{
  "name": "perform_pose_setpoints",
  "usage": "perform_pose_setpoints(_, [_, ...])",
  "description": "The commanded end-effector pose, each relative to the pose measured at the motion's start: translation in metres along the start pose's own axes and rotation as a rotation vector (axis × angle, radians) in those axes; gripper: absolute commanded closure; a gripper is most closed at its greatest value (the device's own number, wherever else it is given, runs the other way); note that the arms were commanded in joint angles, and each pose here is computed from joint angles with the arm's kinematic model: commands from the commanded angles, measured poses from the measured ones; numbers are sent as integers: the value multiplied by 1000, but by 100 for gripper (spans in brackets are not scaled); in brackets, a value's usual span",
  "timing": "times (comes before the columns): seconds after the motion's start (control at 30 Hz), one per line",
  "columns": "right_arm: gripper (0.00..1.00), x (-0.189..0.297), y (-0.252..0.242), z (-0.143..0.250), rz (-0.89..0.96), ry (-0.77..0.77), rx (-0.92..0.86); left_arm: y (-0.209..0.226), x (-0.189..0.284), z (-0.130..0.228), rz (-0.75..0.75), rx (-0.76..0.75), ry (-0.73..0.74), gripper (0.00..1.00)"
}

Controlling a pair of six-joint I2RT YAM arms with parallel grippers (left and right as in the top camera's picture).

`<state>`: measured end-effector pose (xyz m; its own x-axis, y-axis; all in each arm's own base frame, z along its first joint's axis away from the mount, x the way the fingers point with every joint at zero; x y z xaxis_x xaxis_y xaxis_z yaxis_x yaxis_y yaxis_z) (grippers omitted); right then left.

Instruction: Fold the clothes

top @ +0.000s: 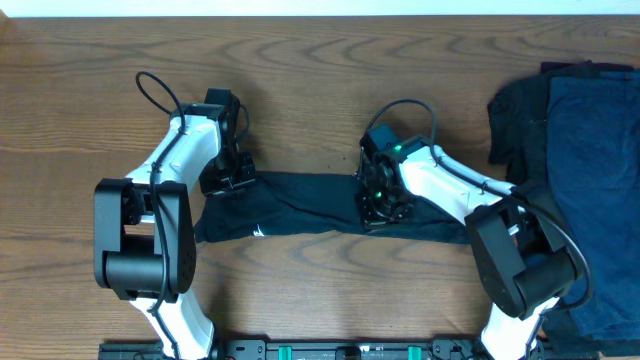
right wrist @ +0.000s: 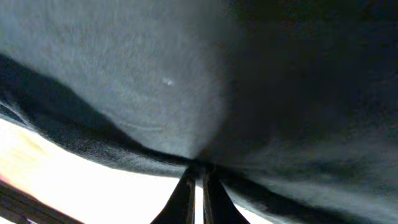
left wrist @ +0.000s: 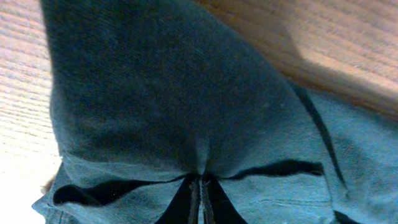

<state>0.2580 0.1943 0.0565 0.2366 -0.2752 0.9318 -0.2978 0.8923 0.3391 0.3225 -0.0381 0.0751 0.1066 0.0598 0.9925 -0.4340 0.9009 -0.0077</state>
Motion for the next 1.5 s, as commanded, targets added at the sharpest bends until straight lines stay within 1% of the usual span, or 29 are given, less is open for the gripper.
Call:
perform_pose_setpoints(0.0, [94,-8,8,8,-17,44,5,2,3,3,-2,1,-6,94])
perform_pose_setpoints(0.13, [93,-3,13,9,-50,48,12,2,2,3,-2,-3,-6,94])
perform_pose_setpoints(0.43, [95,13,26,-15,-88,-77,66,3,3,3,-2,-3,-6,94])
perform_pose_setpoints(0.53, [97,15,35,-22,-164,-108,91,2,3,3,0,-3,-8,94])
perform_pose_setpoints(0.63, [98,23,54,-24,-337,-111,145,1,7,2,6,-7,-19,94])
perform_pose_setpoints(0.7, [98,30,61,-25,-397,-115,167,1,9,2,9,-7,-24,94])
perform_pose_setpoints(0.77, [97,33,58,-30,-381,-142,171,1,9,1,11,-7,-27,94])
perform_pose_setpoints(0.83, [98,32,50,-39,-307,-191,176,1,9,1,11,-7,-26,94])
perform_pose_setpoints(0.9, [99,30,41,-46,-205,-234,174,1,9,2,10,-8,-26,94])
perform_pose_setpoints(1.0, [99,27,26,-53,-32,-274,107,1,9,2,10,-7,-26,94])
perform_pose_setpoints(1.07, [99,24,24,-54,20,-287,93,1,9,2,10,-8,-26,94])
perform_pose_setpoints(1.27, [99,17,36,-54,16,-307,112,1,9,2,10,-8,-26,94])
perform_pose_setpoints(1.47, [98,7,53,-42,22,-262,127,1,9,2,9,-7,-25,93])
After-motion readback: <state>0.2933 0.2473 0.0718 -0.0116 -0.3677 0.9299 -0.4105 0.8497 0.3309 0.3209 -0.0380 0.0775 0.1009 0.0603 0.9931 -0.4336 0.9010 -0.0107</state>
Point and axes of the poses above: each gripper's point midway between its finger pads, its own x axis back along the fingers, its own y axis along the line the jaws close on, z = x × y, the point moved 6 cm from there along x, back along the fingers, and after that the axes turned 9 degrees about x, right-handed, at the moved point
